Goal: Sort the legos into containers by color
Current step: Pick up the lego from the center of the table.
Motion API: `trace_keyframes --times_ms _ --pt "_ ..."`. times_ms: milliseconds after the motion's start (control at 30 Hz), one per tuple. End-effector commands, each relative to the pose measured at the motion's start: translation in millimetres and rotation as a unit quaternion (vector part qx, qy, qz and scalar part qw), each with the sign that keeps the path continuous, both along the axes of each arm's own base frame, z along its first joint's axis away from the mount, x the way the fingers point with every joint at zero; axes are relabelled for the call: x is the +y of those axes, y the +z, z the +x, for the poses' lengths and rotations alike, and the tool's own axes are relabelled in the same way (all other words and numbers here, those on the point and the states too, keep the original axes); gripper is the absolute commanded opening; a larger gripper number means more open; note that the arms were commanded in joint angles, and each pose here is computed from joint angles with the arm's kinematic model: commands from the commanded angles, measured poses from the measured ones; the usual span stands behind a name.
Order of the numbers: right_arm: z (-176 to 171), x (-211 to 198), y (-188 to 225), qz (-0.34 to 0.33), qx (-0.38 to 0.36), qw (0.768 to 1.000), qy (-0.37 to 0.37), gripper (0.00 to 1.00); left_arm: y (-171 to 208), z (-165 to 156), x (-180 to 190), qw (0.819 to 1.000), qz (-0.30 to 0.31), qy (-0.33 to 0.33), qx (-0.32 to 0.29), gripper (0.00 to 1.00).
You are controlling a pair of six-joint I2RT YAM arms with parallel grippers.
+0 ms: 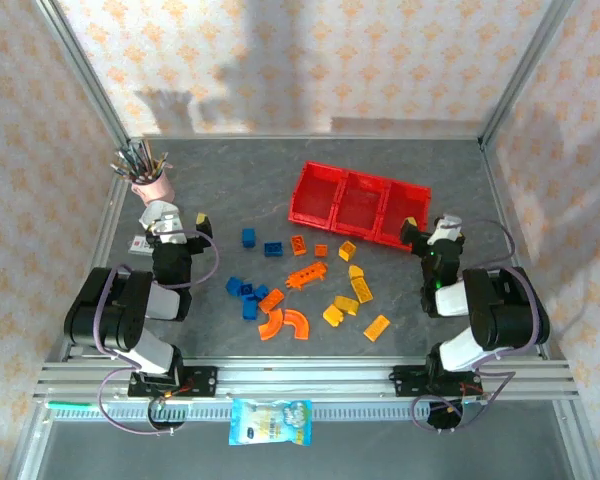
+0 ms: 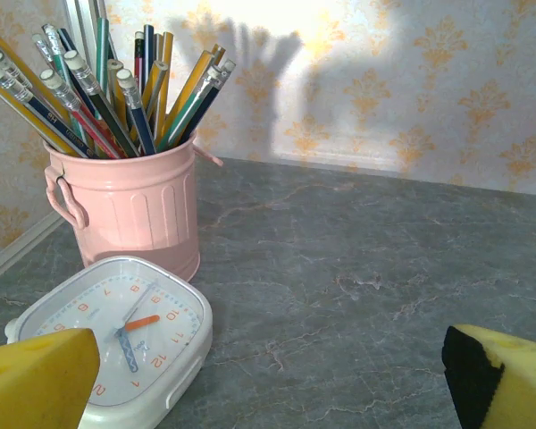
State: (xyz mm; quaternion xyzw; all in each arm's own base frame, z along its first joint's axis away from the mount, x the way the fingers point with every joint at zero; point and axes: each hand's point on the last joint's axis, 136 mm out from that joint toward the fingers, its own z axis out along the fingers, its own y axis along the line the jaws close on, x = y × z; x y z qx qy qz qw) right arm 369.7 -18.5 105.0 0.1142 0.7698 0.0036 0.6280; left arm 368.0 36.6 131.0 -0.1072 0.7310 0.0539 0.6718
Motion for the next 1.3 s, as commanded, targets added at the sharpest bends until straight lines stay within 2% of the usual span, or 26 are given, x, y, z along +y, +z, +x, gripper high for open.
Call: trace_keyframes --times_ms 0,1000,1267 --pt "6 2 18 -0.007 -0.032 0.999 0.005 1.0 4 1 -2 1.0 0.004 -0.01 -0.008 0.99" --pt "5 2 20 -0.005 -0.035 0.999 0.005 1.0 4 1 2 1.0 0.002 0.002 -0.006 0.99" --pt "-3 -3 39 0.002 -0.051 0.999 -0.011 1.0 28 -9 -1 1.0 0.003 -0.007 -0.027 0.99"
